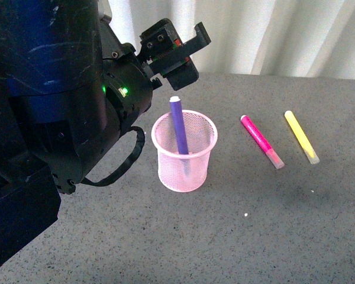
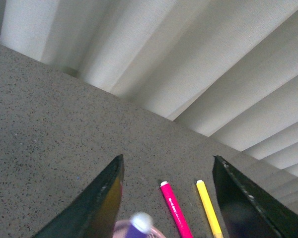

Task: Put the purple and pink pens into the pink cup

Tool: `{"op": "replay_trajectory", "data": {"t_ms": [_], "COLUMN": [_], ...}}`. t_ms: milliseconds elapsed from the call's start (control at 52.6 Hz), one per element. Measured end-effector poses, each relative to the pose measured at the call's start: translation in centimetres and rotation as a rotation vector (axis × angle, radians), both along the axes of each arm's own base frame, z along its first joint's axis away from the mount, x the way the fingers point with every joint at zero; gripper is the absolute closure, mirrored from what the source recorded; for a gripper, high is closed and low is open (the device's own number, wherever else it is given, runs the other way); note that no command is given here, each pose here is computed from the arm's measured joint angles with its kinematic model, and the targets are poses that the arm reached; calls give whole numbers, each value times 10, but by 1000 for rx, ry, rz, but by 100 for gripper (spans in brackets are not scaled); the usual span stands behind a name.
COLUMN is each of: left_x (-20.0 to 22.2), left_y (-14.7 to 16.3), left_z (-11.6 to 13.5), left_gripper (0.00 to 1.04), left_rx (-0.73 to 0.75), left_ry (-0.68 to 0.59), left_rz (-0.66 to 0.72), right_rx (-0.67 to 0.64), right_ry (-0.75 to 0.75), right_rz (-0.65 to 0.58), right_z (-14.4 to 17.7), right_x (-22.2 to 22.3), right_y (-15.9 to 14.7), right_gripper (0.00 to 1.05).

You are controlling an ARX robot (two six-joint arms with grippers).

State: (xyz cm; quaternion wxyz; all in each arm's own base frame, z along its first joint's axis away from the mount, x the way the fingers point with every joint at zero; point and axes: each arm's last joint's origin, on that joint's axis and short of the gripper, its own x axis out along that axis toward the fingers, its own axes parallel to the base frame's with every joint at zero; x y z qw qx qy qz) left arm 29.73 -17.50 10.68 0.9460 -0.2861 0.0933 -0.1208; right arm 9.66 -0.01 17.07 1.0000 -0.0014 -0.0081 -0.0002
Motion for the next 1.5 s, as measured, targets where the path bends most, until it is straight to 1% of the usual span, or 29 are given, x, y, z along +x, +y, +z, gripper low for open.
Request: {"op": "replay_trajectory", "data": {"t_ms": [19,228,285,304,361,475,532,608,646,817,874,969,1026,1121,1216,1235,1254,1273,1311,1330,1368,1387,1425,1500], "left_x": [0,1,0,0,-3,-5,-7,-16,-22,-63,-78,-105,-132,-166,-185,-188,-189,-190,-191,-191,-192,-192,-191,-192], "left_y": [0,5,8,9,17,35,49,81,91,142,159,189,215,244,262,265,267,268,267,265,260,258,254,250], "left_z": [0,-1,0,0,3,18,31,60,67,102,112,125,132,129,122,119,116,115,106,104,97,96,91,76], "left_gripper": [47,13,5,5,7,7,7,7,7,7,7,7,7,7,7,10,14,15,23,24,31,33,40,51], "left_rx": [0,4,14,16,33,49,54,73,78,111,111,113,116,105,74,103,173,209,328,353,435,451,482,475], "left_ry": [0,1,6,9,20,37,45,69,76,101,99,98,98,119,148,133,106,92,29,12,-48,-60,-87,-29], "left_rz": [1,7,8,7,0,-13,-26,-77,-94,-182,-191,-178,-138,-85,-26,20,78,111,183,192,225,232,224,275], "right_rx": [0,0,0,0,0,0,0,0,0,0,0,0,0,0,0,0,0,0,0,0,0,0,0,0], "right_ry": [0,0,0,0,0,0,0,0,0,0,0,0,0,0,0,0,0,0,0,0,0,0,0,0], "right_rz": [0,0,0,0,0,0,0,0,0,0,0,0,0,0,0,0,0,-1,0,-1,0,0,5,4], "right_z": [0,0,0,0,0,0,0,0,0,0,0,0,0,0,0,0,0,0,0,0,0,0,0,0], "right_x": [0,0,0,0,0,0,0,0,0,0,0,0,0,0,0,0,0,0,0,0,0,0,0,0], "right_y": [0,0,0,0,0,0,0,0,0,0,0,0,0,0,0,0,0,0,0,0,0,0,0,0], "right_gripper": [7,7,7,7,7,7,7,7,7,7,7,7,7,7,7,7,7,7,7,7,7,7,7,7]}}
